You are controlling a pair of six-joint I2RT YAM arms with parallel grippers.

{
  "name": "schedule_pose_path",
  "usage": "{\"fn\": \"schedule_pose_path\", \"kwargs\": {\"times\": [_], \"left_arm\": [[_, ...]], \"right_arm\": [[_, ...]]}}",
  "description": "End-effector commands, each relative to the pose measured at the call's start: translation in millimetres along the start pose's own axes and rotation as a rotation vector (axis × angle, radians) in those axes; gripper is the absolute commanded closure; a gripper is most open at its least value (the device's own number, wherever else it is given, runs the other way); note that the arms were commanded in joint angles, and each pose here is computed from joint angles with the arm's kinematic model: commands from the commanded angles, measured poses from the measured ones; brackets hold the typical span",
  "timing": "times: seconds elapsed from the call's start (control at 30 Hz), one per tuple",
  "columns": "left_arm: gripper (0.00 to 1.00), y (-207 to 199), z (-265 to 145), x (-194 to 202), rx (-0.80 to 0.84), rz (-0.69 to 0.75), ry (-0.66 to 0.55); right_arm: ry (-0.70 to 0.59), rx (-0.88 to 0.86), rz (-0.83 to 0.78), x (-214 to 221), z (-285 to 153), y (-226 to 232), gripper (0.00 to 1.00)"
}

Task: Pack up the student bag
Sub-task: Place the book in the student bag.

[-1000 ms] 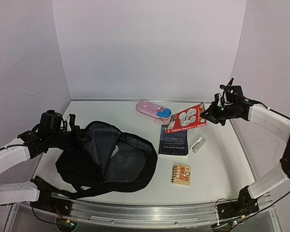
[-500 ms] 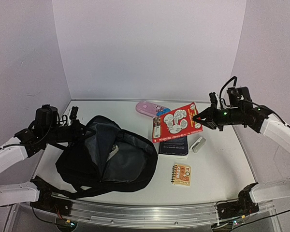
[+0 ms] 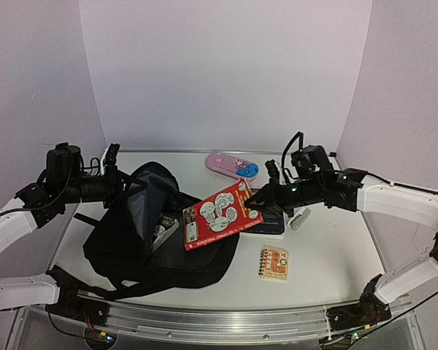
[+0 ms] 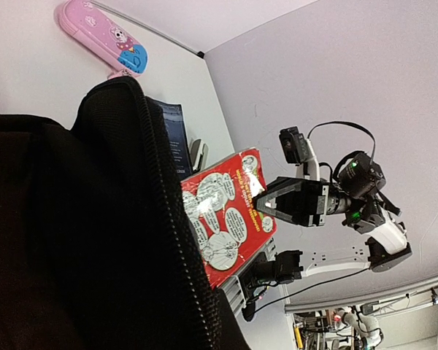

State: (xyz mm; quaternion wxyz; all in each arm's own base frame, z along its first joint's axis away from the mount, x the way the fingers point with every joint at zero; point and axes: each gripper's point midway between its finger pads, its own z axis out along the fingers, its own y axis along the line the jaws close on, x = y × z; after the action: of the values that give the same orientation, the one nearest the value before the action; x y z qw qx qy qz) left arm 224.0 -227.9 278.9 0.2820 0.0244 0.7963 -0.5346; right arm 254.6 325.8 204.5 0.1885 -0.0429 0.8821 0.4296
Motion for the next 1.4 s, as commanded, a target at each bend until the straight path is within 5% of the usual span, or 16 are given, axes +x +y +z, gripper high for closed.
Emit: {"fn": "schedule_pose_path", "kwargs": {"times": [0.0,1.03,1.23,1.37], "left_arm": [[1.00,-53,-11,-23,0.144,0.145,-0.047],[1.00,-55,-3,-16,0.179,0.189,0.029],[1.00,-56,-4,-16,0.176,0.197,0.029],[1.00,-54,-3,-16,0.170,0.193,0.026]], "right_arm": [[-0.105,-0.153,-0.003,-23,12,43,1.00],[-0.131,-0.081,0.005,2,202,78,1.00],[-0.154,-0.117,-0.018,4,209,95,1.00],[-0.156,-0.304,-0.020,-1,189,138,1.00]]}}
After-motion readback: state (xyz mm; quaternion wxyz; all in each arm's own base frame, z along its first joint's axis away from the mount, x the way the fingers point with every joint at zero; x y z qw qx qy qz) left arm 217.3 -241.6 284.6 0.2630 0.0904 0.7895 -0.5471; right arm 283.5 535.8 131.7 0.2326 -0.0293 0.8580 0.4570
